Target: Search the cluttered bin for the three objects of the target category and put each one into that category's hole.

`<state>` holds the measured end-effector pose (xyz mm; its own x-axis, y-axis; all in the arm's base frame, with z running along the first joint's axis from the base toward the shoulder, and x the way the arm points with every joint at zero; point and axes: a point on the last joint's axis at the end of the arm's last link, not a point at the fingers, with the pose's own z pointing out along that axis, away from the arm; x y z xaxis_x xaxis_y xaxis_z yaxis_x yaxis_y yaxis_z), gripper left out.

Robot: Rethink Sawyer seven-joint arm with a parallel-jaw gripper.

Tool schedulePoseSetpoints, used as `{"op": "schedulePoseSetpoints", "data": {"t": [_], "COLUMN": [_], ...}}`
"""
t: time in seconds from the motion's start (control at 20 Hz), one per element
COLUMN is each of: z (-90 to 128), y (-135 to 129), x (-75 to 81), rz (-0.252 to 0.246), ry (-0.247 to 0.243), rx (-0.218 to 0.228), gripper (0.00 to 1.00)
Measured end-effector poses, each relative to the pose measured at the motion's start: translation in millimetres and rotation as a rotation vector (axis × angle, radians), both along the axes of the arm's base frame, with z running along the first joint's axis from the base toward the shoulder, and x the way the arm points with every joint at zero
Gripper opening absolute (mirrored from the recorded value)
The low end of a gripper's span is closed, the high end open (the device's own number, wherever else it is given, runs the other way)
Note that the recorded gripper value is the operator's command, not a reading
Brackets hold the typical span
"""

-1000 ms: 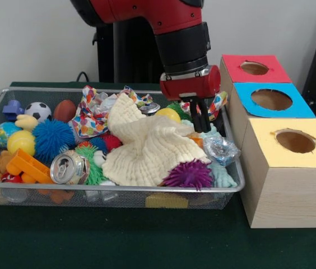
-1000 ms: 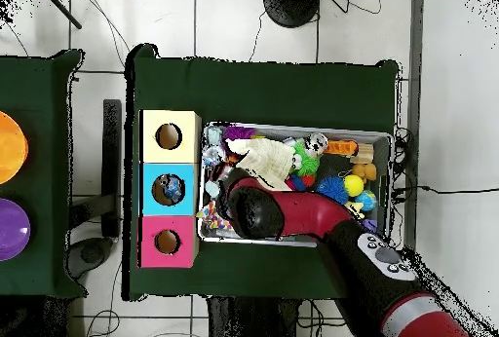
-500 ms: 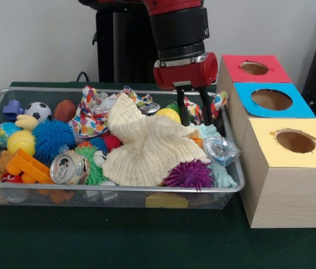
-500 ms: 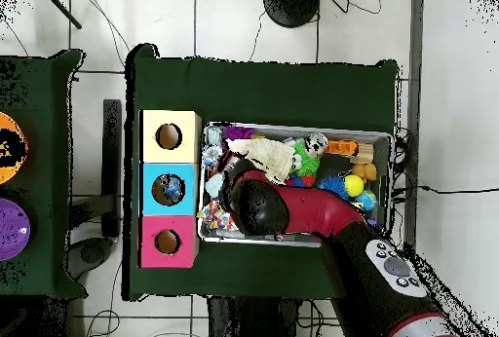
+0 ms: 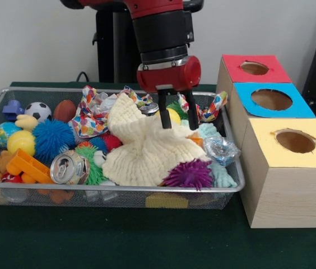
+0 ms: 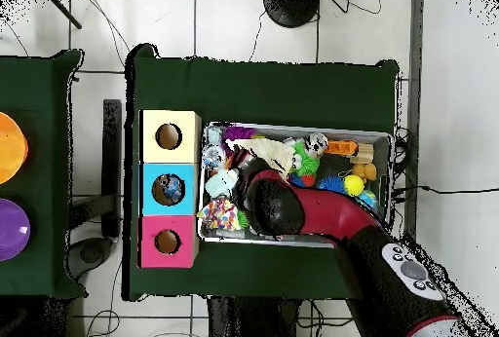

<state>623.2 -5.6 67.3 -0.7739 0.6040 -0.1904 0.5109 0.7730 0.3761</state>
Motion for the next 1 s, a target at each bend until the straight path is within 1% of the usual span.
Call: {"op": "schedulePoseSetpoints", "data": {"t": [0.05, 0.25, 0.5, 0.6, 0.65, 0.8, 0.85, 0.9, 1.0], "z": [-1.6, -9.5, -29.6, -41.7, -45.1, -50.0, -51.2, -50.9, -49.1], "y": [-1.9, -5.4, -4.3, 0.1, 2.2, 8.4, 14.3, 16.3, 23.4], "x": [0.3, 3.1, 5.8, 3.7, 3.2, 2.5, 2.7, 3.2, 5.6], "rz": [-0.006, -0.029, -0.070, -0.092, -0.098, -0.108, -0.111, -0.112, -0.113], "ry": [-0.004, -0.016, -0.005, 0.010, 0.013, 0.019, 0.020, 0.019, 0.014], "rx": [0.005, 0.048, 0.176, 0.252, 0.276, 0.325, 0.360, 0.371, 0.410], "gripper": [1.00, 1.00, 1.00, 1.00, 1.00, 1.00, 1.00, 1.00, 1.00]}}
